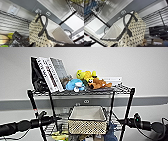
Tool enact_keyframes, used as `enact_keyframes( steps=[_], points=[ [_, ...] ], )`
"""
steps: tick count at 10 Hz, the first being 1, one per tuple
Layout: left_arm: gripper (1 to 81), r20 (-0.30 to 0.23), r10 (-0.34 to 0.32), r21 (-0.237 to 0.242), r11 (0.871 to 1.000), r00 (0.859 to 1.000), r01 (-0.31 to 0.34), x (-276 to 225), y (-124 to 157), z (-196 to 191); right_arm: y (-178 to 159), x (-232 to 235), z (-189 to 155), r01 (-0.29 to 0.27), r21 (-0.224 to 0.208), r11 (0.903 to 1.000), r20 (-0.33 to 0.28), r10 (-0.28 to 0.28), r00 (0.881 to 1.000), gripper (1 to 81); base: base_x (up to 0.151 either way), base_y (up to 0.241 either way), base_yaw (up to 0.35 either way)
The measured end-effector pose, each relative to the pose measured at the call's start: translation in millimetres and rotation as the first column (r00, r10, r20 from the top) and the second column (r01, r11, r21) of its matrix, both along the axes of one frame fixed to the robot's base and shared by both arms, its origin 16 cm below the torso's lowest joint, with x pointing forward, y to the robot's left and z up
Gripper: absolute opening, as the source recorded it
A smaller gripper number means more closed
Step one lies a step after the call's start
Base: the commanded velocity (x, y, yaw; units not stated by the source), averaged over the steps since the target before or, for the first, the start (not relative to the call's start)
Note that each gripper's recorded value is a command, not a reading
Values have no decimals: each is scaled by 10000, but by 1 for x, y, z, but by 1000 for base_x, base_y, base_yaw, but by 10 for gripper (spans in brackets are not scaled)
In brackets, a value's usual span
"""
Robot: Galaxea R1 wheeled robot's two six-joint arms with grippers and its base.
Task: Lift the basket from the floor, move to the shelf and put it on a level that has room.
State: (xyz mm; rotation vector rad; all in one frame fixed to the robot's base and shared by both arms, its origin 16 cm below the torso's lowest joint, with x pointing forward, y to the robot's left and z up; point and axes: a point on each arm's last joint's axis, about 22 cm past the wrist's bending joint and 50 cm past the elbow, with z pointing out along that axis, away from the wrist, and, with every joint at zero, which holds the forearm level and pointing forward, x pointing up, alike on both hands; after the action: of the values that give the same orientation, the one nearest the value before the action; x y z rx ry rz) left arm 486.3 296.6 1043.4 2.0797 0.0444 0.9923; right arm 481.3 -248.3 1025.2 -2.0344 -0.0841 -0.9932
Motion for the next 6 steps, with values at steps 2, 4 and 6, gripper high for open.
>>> enact_keyframes(
  steps=[2,4,6],
  points=[
    [811,-352,-95,23,10000,9993,95,-23,1,-21,-1,-20,-28,-21,12,10000,-554,21,9985,811,0,0,0],
    [811,-738,-166,-49,9999,9971,163,-48,-1,-47,-8,-40,-58,64,-28,10000,-1163,-67,9932,811,0,0,0],
    [811,-1215,-163,-33,9999,9925,161,-70,-1,-78,-13,-59,-88,150,-86,9999,-1757,-163,9843,811,0,0,0]
  ],
)
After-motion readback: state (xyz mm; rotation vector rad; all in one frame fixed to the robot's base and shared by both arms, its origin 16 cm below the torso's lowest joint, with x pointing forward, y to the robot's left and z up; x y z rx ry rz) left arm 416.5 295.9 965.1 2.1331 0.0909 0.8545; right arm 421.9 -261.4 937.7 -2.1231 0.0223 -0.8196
